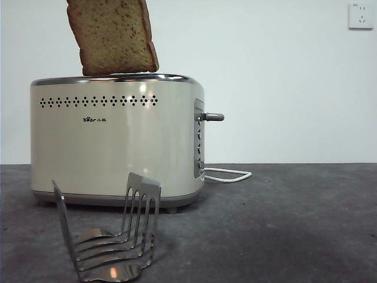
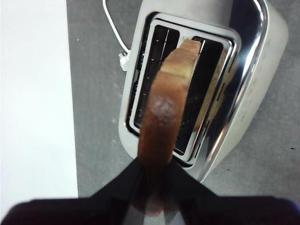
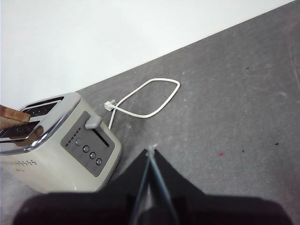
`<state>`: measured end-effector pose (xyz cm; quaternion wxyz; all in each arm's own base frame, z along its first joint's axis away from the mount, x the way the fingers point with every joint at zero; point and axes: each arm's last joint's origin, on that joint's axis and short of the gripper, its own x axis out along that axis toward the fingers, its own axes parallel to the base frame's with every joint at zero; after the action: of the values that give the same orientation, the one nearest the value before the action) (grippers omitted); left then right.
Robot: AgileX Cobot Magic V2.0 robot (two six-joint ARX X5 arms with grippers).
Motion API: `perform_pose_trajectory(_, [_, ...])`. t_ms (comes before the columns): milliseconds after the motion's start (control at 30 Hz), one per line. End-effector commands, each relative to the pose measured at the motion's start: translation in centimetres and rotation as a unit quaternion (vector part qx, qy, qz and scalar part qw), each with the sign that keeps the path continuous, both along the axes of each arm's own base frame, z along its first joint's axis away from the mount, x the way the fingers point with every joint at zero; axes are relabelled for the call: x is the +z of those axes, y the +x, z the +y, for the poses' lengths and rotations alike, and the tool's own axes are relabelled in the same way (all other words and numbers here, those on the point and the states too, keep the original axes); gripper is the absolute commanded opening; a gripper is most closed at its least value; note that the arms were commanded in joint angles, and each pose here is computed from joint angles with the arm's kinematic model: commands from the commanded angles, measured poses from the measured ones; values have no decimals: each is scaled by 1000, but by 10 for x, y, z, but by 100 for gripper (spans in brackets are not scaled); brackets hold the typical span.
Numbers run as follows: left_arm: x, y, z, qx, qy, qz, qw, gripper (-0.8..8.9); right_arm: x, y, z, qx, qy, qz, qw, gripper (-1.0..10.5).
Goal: Pick up a slice of bread from the rack,put the bread on the toaster,press the button
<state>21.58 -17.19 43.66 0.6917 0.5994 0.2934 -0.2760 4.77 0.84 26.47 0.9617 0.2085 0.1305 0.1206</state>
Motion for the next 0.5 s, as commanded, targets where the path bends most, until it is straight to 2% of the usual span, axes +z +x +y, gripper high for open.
perform_pose_trajectory(33, [-9, 3, -3, -1, 7, 15, 1000, -9, 2, 0, 0, -1, -8, -8, 1000, -1])
perform_pose_trajectory(167, [-17, 5, -3, -7, 26, 26, 999, -9, 2, 0, 0, 1, -14, -10, 1000, -1])
perform_pose_trajectory(500, [-21, 16, 5, 15, 17, 37, 999, -8, 2, 0, 0, 1, -15, -10, 1000, -1])
